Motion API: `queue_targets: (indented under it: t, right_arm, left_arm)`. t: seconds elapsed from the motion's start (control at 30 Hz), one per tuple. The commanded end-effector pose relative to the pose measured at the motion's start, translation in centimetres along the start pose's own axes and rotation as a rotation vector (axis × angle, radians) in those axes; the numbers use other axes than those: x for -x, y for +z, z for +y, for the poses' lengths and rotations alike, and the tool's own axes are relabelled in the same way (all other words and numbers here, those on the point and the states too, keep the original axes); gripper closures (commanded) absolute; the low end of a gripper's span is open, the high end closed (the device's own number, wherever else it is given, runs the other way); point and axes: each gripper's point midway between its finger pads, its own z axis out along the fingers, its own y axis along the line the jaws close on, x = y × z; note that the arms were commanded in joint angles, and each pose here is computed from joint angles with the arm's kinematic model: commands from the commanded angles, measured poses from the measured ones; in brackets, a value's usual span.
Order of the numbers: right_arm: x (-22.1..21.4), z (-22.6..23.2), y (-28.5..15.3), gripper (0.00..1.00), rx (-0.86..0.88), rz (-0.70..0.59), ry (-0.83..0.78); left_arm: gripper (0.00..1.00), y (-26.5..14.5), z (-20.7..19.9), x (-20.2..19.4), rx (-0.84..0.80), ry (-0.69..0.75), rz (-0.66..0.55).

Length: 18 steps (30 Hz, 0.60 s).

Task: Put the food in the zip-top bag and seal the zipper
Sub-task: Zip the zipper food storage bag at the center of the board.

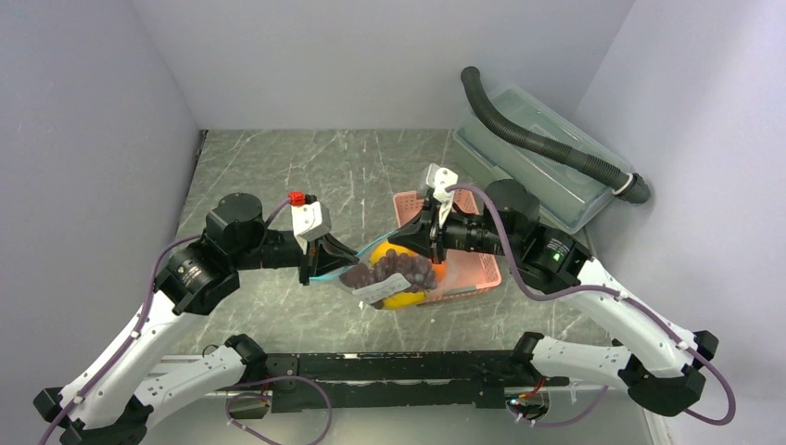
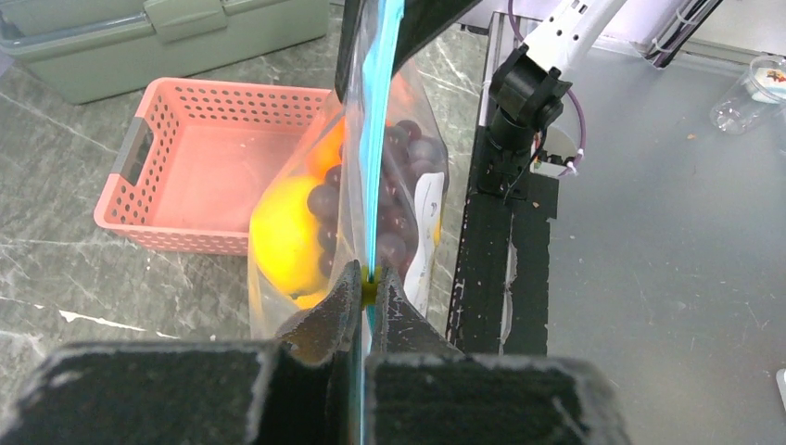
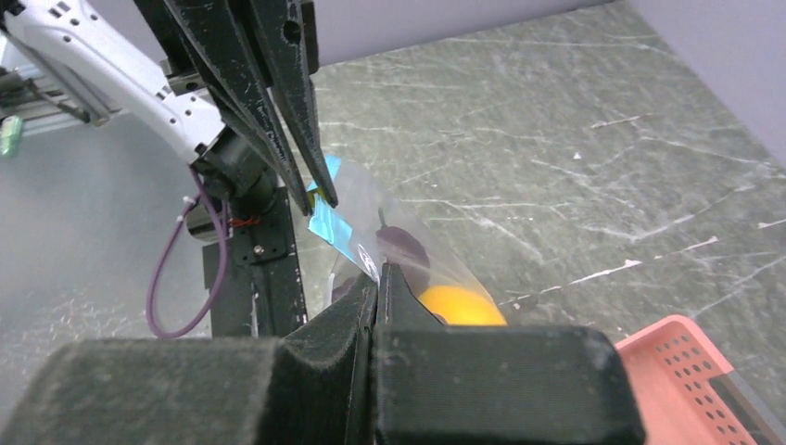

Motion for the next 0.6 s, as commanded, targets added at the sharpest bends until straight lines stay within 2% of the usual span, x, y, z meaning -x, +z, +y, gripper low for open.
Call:
queue_targets:
  t: [0.0, 0.57]
  right_arm:
    - [6.1, -1.5, -2.1, 1.0, -0.117, -0.225, -0.067]
    - [7.8, -4.0, -5.9, 1.0, -0.339, -0.366, -0.018]
  left_arm:
    - [1.0, -0.7, -0.4, -1.7, 0.004, -0.027, 0.059]
    - [1.0, -1.2, -0.1, -2.2, 0.051, -0.036, 0.061]
